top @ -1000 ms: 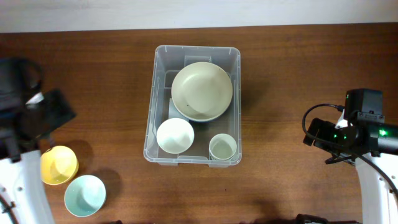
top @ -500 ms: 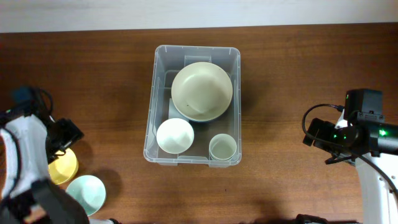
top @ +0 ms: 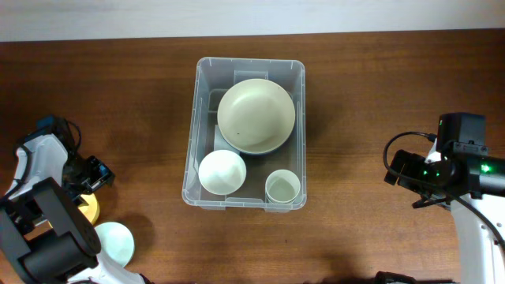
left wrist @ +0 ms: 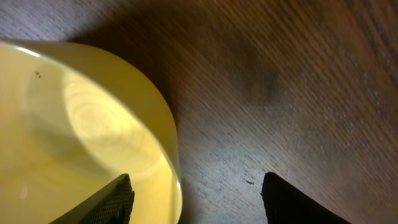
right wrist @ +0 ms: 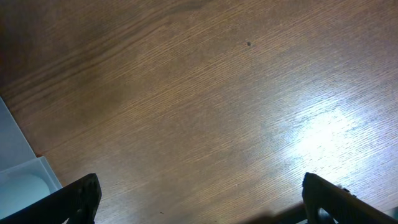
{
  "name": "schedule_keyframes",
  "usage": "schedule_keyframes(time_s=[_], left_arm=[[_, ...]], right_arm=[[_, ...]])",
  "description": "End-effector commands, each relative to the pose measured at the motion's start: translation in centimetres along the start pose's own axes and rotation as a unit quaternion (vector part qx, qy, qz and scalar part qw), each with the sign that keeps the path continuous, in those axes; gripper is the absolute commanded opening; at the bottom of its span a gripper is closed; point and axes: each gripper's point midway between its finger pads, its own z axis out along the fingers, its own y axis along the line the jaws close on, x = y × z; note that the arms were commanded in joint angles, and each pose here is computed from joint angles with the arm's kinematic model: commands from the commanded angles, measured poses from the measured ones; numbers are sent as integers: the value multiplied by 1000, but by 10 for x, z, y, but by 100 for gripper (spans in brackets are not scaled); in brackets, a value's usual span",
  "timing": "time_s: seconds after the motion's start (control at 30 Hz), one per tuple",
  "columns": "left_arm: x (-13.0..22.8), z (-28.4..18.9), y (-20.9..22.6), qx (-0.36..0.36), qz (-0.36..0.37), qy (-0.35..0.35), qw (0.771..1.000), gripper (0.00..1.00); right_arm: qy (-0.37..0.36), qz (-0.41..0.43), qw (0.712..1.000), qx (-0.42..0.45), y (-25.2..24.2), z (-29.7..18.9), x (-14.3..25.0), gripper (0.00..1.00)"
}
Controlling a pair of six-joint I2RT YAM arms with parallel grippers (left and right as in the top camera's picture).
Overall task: Pack container
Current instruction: 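Move the left gripper to the yellow bowl and grasp its rim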
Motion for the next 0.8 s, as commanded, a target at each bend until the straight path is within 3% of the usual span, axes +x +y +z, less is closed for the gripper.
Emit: schedule_keyframes(time_s=[0.0,0.17,0.27,0.43,0.57,0.77], left_arm=[[0,8,3,-8,-4,5,1000,67],[-3,8,6,-16,-4,0,1000,66],[-4,9,8,-23,-4,-3,1000,58],[-2,12,8,-23,-3,-2,1000,58],[-2,12,8,-22,-3,-3,1000,44],[-2,13,8,-22,-3,-3,1000,12]], right_arm=[[-3,0,1000,-1,-1,-1,0,99],[-3,0,1000,-1,-1,-1,0,99],[-3,0,1000,-1,-1,-1,0,99],[-3,0,1000,-1,-1,-1,0,99],[-3,0,1000,-1,-1,-1,0,99],[-3,0,1000,-1,-1,-1,0,99]])
